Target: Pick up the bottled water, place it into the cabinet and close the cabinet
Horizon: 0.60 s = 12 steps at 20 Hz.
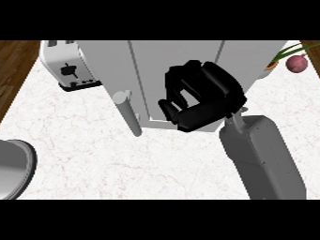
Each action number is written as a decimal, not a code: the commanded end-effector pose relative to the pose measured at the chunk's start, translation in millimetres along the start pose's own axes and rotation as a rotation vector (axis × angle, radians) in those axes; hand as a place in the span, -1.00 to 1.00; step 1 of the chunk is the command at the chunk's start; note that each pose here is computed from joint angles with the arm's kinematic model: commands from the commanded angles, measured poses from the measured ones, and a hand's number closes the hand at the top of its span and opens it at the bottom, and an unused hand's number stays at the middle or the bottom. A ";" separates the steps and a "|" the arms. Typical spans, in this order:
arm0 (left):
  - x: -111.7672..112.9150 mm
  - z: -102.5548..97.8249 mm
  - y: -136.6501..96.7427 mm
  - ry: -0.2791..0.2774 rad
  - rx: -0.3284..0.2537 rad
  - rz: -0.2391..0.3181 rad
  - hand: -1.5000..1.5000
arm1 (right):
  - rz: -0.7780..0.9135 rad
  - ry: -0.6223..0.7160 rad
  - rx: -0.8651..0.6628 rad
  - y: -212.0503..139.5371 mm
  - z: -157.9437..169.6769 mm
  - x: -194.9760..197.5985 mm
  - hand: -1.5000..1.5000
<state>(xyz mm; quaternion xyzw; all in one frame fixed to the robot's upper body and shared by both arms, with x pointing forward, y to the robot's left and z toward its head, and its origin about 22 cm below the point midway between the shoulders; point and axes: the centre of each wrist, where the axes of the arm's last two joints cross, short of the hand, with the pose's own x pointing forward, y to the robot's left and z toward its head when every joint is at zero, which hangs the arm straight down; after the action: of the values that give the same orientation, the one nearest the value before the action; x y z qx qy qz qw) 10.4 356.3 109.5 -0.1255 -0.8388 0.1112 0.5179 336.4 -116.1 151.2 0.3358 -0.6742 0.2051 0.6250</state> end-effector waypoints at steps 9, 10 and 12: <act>4.3 0.2 8.7 0.020 -0.027 0.028 -1.00 | -0.019 0.011 0.030 -2.9 -54.1 2.4 1.00; 7.9 -4.3 1.3 0.017 -0.027 0.027 -1.00 | -0.042 0.035 0.065 -5.2 -55.7 8.0 1.00; 1.1 -1.7 -0.9 0.023 -0.037 0.032 -1.00 | -0.049 0.015 0.105 -0.6 -60.3 25.0 1.00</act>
<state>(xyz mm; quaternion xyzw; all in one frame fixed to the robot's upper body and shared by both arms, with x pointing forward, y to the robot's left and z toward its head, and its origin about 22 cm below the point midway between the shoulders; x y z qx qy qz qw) 9.5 362.0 112.1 -0.1428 -0.8330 0.1070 0.5237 355.1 -109.9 149.7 0.3675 -0.6499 0.2415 0.6199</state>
